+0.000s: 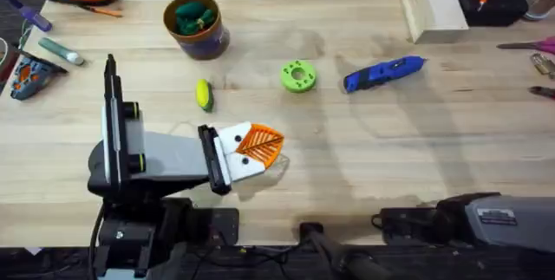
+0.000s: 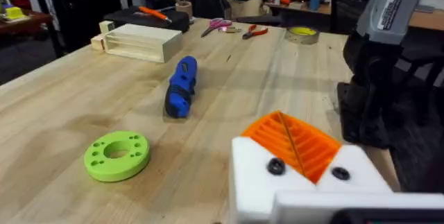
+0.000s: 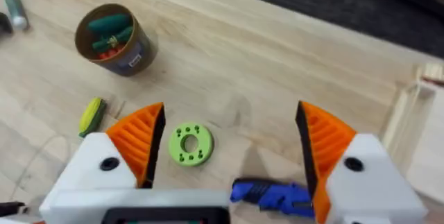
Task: Pick up the gripper from the table and insert it into the empty holder that is missing its gripper. Then pick up a screw, insert it into the mounting hole, and use the screwdriver to tighten it. Finally, clean up the table by picking up the vegetable and placing it into the bucket.
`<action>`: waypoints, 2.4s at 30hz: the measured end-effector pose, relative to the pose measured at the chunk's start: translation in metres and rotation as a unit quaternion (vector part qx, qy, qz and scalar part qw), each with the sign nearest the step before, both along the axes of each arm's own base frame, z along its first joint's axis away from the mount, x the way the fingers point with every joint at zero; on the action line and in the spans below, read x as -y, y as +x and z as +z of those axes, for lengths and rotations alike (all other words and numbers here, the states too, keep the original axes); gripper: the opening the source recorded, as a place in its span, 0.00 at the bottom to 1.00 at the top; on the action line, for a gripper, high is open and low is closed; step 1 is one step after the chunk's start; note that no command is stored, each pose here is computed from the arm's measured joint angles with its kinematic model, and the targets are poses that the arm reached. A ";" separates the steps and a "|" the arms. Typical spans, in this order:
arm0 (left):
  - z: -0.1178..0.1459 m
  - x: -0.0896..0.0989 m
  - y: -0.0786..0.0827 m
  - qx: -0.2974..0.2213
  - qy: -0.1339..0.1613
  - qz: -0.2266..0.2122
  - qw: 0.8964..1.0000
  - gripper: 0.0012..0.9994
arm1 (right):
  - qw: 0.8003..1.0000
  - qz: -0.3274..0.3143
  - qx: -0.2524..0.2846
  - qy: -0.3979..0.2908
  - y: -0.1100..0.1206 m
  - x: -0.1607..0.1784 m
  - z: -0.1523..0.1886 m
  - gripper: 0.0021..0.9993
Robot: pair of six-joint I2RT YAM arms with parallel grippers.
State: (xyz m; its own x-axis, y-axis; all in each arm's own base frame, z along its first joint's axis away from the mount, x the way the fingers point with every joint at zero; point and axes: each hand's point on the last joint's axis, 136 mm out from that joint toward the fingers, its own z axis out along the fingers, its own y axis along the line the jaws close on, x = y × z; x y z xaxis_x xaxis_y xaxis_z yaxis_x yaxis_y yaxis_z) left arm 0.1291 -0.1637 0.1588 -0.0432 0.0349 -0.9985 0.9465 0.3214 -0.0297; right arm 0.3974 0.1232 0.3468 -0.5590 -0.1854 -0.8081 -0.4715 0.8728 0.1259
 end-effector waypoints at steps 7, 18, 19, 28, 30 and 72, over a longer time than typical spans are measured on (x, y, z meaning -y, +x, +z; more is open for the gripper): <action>0.000 0.000 0.000 0.000 0.000 0.000 1.000 0.01 | 0.997 -0.076 -0.027 -0.011 -0.048 0.029 0.014 0.99; 0.000 0.000 0.000 0.000 0.000 0.000 1.000 0.01 | 0.987 -0.143 -0.017 -0.066 -0.138 0.074 0.027 0.99; 0.000 0.000 0.000 0.000 0.000 0.000 1.000 0.01 | 0.987 -0.145 -0.019 -0.069 -0.141 0.076 0.021 0.99; 0.000 0.000 0.000 0.000 0.000 0.000 1.000 0.01 | 0.990 -0.131 -0.032 -0.049 -0.140 0.067 -0.070 0.99; 0.000 0.000 0.000 0.000 0.000 0.000 1.000 0.01 | 0.992 -0.119 -0.026 -0.034 -0.140 0.061 -0.086 0.99; 0.010 -0.012 0.023 -0.054 -0.013 0.087 0.995 0.99 | 0.993 -0.108 -0.046 -0.003 -0.149 0.051 -0.120 0.99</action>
